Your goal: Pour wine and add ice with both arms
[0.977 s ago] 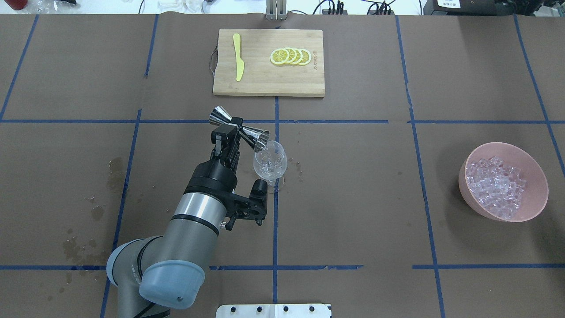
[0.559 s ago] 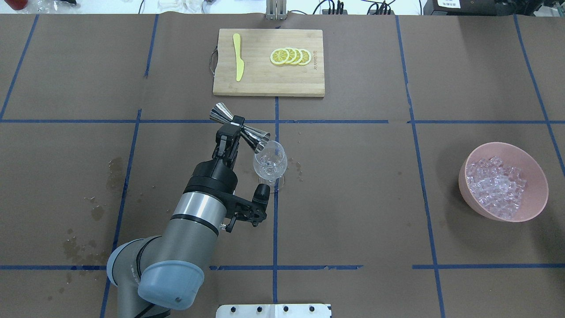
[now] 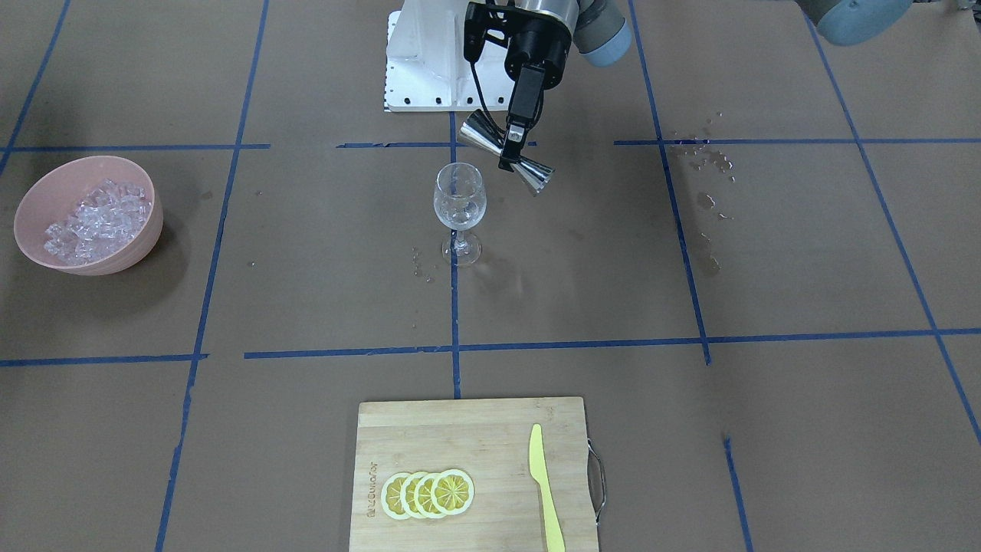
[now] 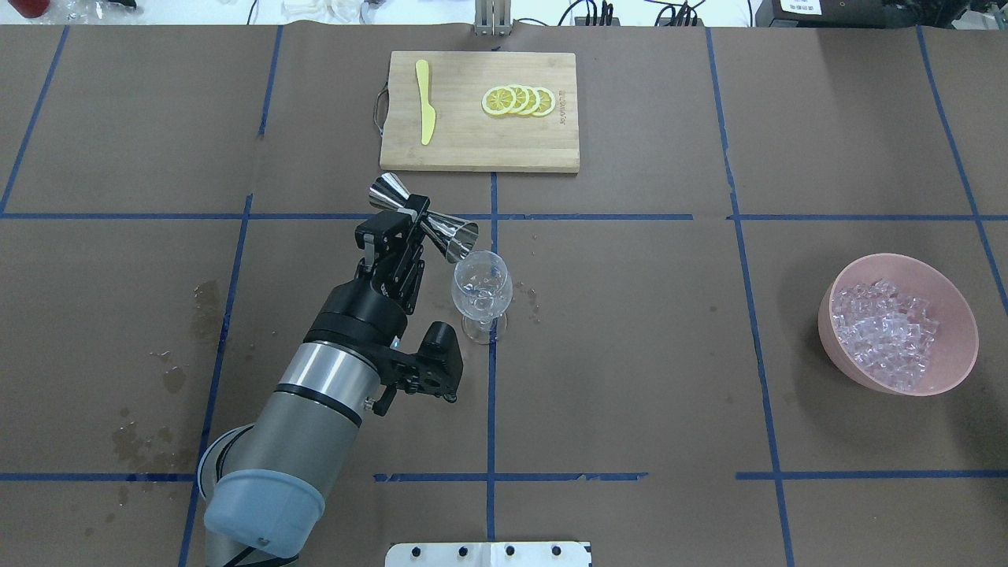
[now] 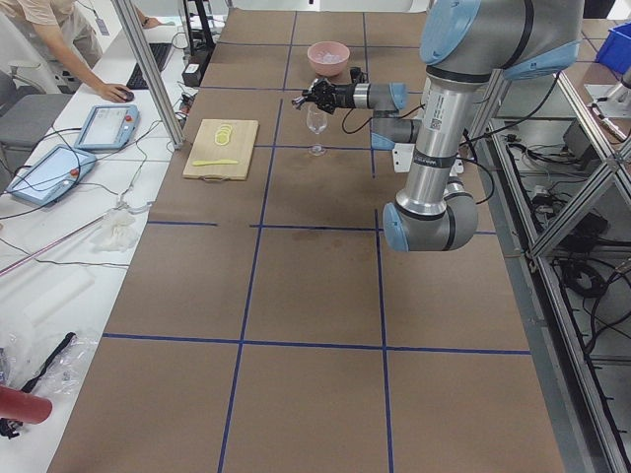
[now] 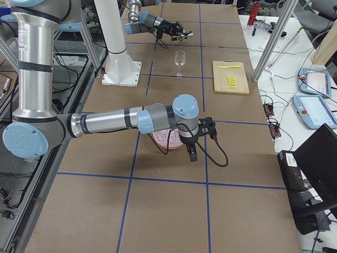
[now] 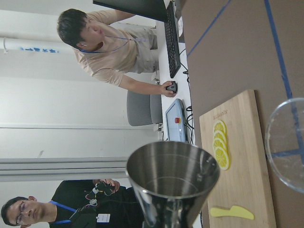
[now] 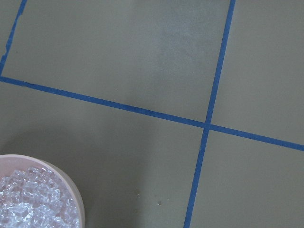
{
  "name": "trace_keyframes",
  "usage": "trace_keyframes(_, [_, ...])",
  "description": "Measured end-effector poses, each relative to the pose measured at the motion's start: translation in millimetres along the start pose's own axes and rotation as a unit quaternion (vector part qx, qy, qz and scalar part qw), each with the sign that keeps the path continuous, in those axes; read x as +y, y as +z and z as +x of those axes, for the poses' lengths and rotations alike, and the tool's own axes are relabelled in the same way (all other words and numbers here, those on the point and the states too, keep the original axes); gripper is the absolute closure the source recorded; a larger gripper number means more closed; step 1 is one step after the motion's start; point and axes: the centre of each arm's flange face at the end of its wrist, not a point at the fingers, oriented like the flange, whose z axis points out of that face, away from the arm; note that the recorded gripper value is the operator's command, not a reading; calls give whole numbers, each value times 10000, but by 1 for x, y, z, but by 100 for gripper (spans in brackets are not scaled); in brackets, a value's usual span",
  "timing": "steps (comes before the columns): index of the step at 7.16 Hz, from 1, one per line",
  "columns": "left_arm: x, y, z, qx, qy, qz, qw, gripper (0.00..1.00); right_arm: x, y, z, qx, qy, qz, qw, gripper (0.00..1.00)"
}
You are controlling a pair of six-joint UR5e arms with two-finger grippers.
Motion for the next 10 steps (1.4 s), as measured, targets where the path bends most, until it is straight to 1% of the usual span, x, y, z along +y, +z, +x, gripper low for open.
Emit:
trace_keyframes(1, [8,-1,3,55,-780,104,9969,100,0,0,0,0,1,-4,10000,0])
trace_keyframes(2, [19,-2,8,277,-1619,228,9862,100,0,0,0,0,-1,-4,10000,0])
trace_keyframes(3, [36,-3,12,529,-2327,291,9707,100,0,0,0,0,-1,-4,10000,0])
trace_keyframes(4, [59,-6,18,728,-2953,265,9523,100,0,0,1,2,-1,-4,10000,0])
trace_keyframes(5, [90,-11,25,897,-3537,182,9309,100,-1,0,1,6,-3,-2,10000,0])
trace_keyframes(6, [121,-18,30,1033,-4097,66,9064,100,-1,0,1,7,-3,-2,10000,0])
trace_keyframes(7, [150,-25,36,1135,-4709,-103,8748,100,-1,0,1,8,-2,-2,10000,0])
trace_keyframes(8, [181,-34,44,1194,-5410,-387,8316,100,-1,0,0,8,0,0,10000,0])
trace_keyframes(9, [216,-44,55,1171,-5907,-671,7955,100,0,0,0,8,-1,3,10000,0])
trace_keyframes(10, [255,-56,66,1126,-6138,-824,7770,100,0,-1,0,8,-5,6,10000,0])
